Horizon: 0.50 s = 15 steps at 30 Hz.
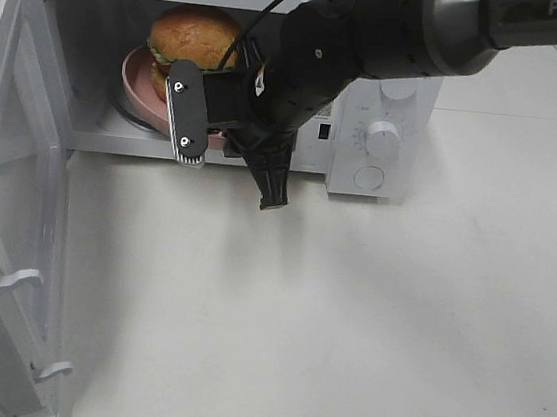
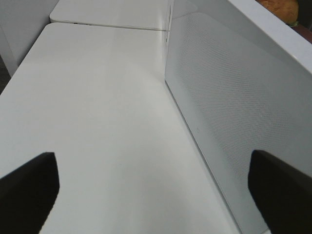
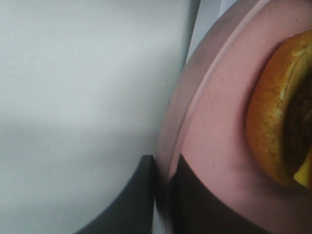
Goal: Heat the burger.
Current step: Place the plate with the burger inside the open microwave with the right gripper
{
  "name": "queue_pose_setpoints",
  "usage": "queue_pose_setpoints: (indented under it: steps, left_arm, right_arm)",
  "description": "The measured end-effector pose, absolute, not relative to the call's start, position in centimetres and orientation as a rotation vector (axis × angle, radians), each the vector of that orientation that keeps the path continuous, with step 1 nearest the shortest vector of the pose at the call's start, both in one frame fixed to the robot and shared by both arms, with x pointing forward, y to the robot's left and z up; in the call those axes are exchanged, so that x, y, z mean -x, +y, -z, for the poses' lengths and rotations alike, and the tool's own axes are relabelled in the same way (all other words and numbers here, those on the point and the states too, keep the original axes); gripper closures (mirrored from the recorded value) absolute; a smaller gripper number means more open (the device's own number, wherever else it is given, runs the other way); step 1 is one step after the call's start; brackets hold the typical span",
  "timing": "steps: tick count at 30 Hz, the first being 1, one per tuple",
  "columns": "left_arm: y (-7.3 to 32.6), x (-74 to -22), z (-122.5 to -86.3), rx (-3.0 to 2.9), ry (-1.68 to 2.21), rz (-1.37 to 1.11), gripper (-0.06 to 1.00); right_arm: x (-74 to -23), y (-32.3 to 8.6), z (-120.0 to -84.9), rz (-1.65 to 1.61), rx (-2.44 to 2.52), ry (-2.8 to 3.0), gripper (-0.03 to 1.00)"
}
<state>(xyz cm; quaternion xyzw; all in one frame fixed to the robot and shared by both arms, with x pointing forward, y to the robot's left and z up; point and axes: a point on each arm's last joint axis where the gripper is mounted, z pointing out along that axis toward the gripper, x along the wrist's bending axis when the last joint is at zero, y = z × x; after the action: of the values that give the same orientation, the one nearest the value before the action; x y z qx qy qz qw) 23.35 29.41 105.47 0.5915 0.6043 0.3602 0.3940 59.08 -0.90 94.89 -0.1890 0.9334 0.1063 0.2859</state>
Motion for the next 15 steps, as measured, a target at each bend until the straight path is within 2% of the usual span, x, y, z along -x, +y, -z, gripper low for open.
queue_pose_setpoints:
  steps: [15]
  left_arm:
    - [29.4, -23.3, -105.5, -1.501, 1.533, -0.914, -0.03]
  right_arm:
    - [-62.4, 1.4, -93.7, -0.256, 0.431, 2.510, 0.93]
